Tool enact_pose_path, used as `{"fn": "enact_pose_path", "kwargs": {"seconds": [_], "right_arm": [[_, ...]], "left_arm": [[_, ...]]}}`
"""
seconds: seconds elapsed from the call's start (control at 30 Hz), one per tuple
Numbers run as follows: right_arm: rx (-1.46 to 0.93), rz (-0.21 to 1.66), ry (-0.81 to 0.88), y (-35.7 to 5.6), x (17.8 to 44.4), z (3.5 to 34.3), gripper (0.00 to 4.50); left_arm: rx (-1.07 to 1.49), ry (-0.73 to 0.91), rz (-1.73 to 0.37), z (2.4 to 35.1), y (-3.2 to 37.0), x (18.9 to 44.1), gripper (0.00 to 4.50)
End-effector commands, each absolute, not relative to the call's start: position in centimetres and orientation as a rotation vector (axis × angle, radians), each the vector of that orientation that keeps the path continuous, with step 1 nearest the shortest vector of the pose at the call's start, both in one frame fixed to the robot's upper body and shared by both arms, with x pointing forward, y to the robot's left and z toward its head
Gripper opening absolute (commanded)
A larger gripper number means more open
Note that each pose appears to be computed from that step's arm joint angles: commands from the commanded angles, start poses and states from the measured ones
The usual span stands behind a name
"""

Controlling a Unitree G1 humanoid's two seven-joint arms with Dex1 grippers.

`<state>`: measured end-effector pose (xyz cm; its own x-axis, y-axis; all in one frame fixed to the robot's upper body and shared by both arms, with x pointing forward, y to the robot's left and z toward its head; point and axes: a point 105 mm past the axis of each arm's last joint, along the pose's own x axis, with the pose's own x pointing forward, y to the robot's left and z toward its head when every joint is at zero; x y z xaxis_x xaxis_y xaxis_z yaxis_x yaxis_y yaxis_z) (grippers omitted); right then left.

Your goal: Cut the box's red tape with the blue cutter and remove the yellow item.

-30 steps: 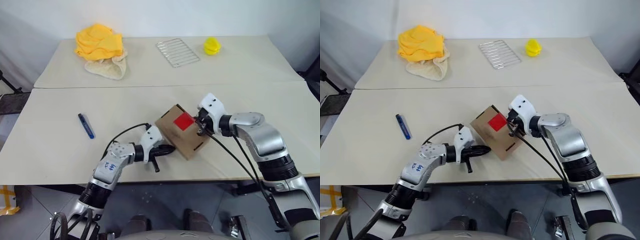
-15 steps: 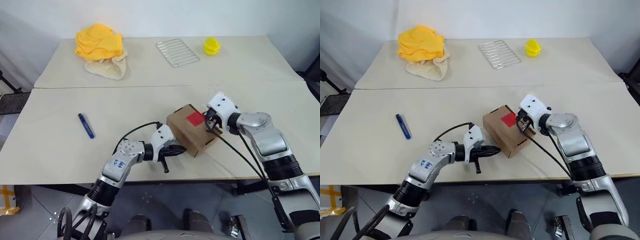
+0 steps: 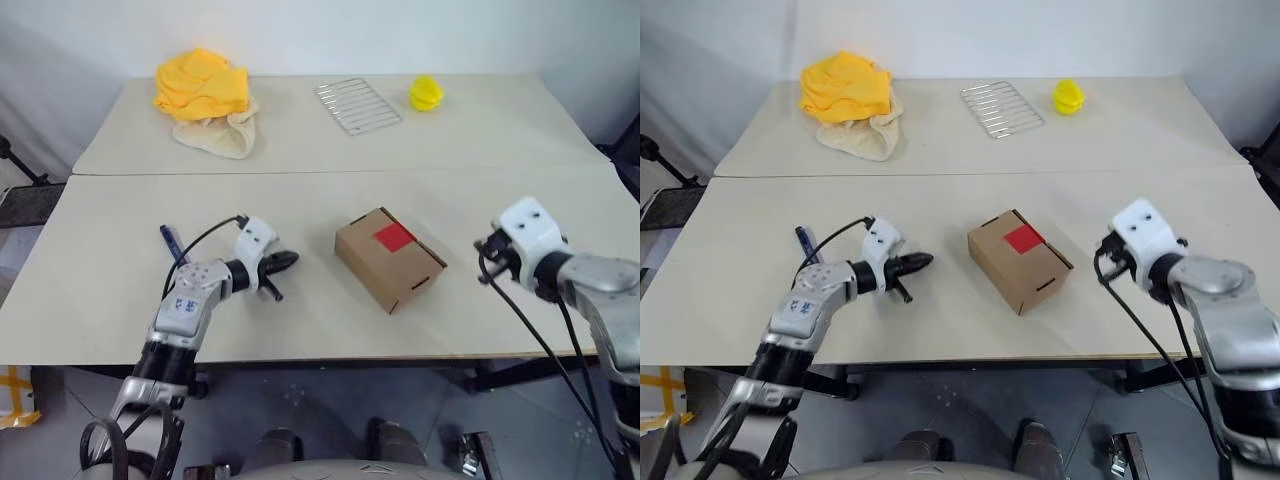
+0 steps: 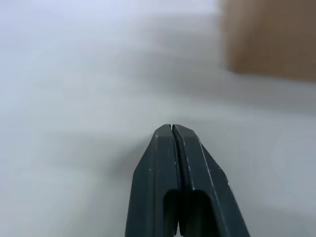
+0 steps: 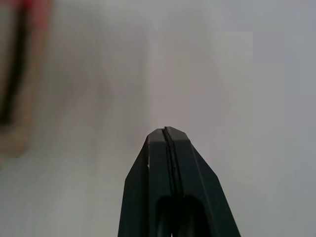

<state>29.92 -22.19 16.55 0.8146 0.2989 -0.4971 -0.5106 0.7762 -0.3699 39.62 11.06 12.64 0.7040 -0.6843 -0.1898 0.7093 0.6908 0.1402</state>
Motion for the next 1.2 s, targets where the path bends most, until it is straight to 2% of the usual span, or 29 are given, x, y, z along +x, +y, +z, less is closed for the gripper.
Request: {"fn": "enact_pose_path", "kwargs": {"seconds": [0.03,0.2,0.47,0.77,1.2], "right_arm": [[-0.491,0.534,0.463,-20.1,27.9,16.5,0.00],[-0.460,0.556,0.474,-18.7,27.4,15.8,0.00],[-0.440,0.556,0.444,-17.3,27.9,15.4,0.00],[-0.440,0.554,0.449,-17.2,28.0,15.7,0.00],[-0.458,0.572,0.503,-17.6,27.2,15.0,0.00]], "left_arm": [[0.223,0.031,-0.820,14.0,9.2,41.0,0.03],[0.201,0.002,-0.914,14.3,6.4,41.8,0.03],[0.195,0.030,-1.144,13.2,2.3,40.0,0.03],[0.214,0.028,-1.228,13.4,2.0,38.8,0.03],[0.212,0.058,-1.197,12.7,3.0,38.1,0.03]]}}
